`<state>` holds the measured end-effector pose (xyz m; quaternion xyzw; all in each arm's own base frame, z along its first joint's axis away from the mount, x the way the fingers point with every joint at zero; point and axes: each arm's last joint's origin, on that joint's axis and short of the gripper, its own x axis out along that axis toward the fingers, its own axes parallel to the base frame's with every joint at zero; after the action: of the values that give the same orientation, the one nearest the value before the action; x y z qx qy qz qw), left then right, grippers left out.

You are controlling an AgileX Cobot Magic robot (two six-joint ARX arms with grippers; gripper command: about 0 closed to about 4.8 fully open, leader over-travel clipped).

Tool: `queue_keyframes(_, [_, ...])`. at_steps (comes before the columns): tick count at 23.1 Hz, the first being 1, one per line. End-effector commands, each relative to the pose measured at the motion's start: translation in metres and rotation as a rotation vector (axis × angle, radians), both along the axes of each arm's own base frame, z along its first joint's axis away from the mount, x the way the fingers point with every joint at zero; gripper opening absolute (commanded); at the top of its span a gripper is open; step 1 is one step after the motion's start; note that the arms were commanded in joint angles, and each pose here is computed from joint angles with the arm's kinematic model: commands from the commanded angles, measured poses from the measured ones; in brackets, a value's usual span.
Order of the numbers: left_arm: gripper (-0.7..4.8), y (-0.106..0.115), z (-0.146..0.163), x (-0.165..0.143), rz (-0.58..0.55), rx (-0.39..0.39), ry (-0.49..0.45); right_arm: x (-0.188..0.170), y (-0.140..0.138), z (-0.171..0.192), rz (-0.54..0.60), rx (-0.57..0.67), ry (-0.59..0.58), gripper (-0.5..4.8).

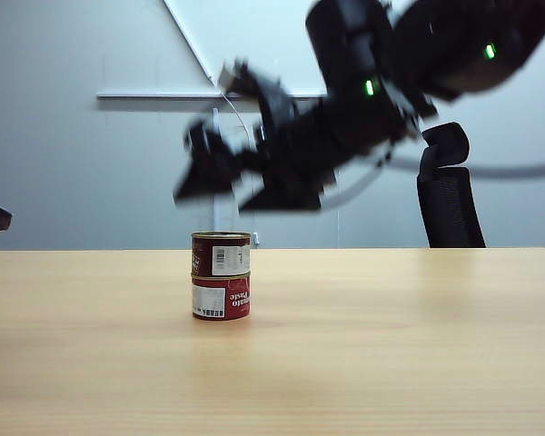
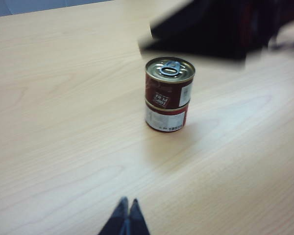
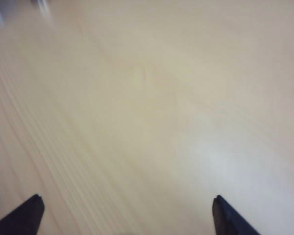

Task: Stack a can of tomatoes on the right onto the can of tomatoes on the left.

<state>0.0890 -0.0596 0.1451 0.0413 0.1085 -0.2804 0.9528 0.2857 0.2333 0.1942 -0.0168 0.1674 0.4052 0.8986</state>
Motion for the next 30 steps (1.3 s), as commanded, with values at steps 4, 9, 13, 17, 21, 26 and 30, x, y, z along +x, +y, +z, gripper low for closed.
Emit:
queue_keyframes(4, [-0.02, 0.026, 0.008, 0.010, 0.210, -0.042, -0.072, -0.026, -0.022, 0.113, 0.045, 0.306, -0.177, -0.34])
queue_keyframes(9, [-0.02, 0.045, 0.016, 0.009, 0.397, -0.068, -0.170, -0.050, -0.053, 0.160, -0.032, 0.371, -0.302, -0.06])
queue_keyframes(13, [-0.02, 0.051, 0.022, 0.008, 0.455, -0.081, -0.230, -0.066, -0.079, 0.180, -0.110, 0.370, -0.329, -0.06])
queue_keyframes(17, [-0.02, 0.052, 0.021, 0.008, 0.458, -0.080, -0.229, -0.093, -0.111, 0.181, -0.274, 0.279, -0.382, -0.06])
queue_keyframes(21, [-0.02, 0.052, 0.021, 0.008, 0.458, -0.079, -0.225, -0.114, -0.129, 0.164, -0.351, 0.261, -0.375, -0.06])
queue_keyframes(26, [-0.02, 0.052, 0.021, 0.008, 0.458, -0.079, -0.224, -0.127, -0.139, 0.151, -0.363, 0.233, -0.346, -0.05])
queue_keyframes(30, [-0.02, 0.052, 0.021, 0.008, 0.458, -0.079, -0.224, -0.126, -0.138, 0.146, -0.360, 0.201, -0.309, -0.05])
